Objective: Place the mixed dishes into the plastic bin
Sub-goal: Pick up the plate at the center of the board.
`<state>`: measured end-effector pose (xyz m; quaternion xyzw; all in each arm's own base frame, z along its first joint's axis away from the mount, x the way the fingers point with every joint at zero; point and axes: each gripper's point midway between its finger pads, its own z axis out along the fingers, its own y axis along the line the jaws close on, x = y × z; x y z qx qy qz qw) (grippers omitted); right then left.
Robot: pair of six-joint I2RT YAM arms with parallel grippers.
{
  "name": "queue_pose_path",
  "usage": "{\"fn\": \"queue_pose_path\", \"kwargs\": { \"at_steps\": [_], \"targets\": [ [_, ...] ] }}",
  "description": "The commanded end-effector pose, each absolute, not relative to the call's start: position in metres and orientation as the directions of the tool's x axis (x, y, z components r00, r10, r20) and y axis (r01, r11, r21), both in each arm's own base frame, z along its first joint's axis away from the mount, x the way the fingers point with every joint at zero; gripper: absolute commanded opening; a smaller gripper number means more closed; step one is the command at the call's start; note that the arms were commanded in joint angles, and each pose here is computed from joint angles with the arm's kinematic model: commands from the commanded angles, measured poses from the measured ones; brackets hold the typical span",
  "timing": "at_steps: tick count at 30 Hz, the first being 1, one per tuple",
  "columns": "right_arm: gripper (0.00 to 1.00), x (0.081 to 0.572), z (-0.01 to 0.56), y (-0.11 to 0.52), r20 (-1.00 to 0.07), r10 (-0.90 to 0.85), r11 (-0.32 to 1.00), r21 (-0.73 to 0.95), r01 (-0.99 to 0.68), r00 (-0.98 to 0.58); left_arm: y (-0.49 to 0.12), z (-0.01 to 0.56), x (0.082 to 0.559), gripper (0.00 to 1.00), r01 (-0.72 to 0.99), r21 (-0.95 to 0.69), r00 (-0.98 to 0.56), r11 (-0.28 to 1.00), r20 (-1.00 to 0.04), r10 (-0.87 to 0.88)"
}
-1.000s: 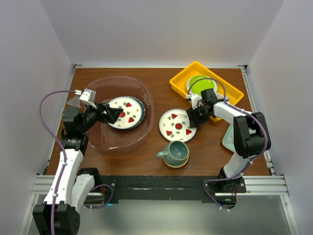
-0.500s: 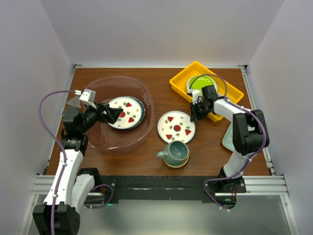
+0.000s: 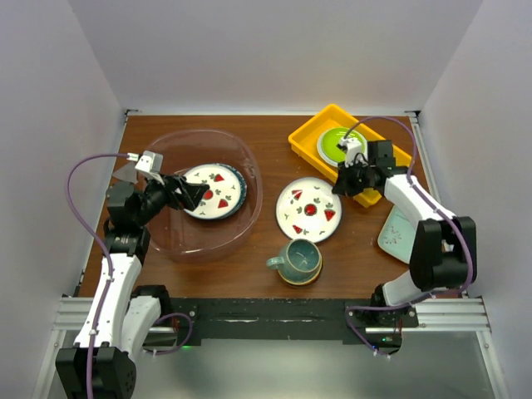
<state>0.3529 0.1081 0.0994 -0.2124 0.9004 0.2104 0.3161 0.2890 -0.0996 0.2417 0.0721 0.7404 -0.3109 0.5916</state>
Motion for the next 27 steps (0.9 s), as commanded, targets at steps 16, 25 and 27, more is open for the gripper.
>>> {"fn": "queue_pose_path", "kwargs": {
  "at_steps": [16, 25, 27],
  "targets": [
    [0.0, 0.344, 0.217, 0.115, -0.899, -0.187, 0.728, 0.145, -0.67, -0.396, -0.117, 0.24, 0.286, 1.0, 0.576, -0.401, -0.312, 0.713, -0.913, -0.261],
    [0.0, 0.34, 0.221, 0.117, -0.907, -0.185, 0.714, 0.141, -0.686, -0.379, -0.127, 0.243, 0.28, 1.0, 0.625, -0.414, -0.323, 0.662, -0.909, -0.264],
    [0.0, 0.339, 0.223, 0.118, -0.91, -0.185, 0.711, 0.137, -0.69, -0.371, -0.132, 0.243, 0.279, 1.0, 0.637, -0.416, -0.33, 0.649, -0.908, -0.259]
  ]
}}
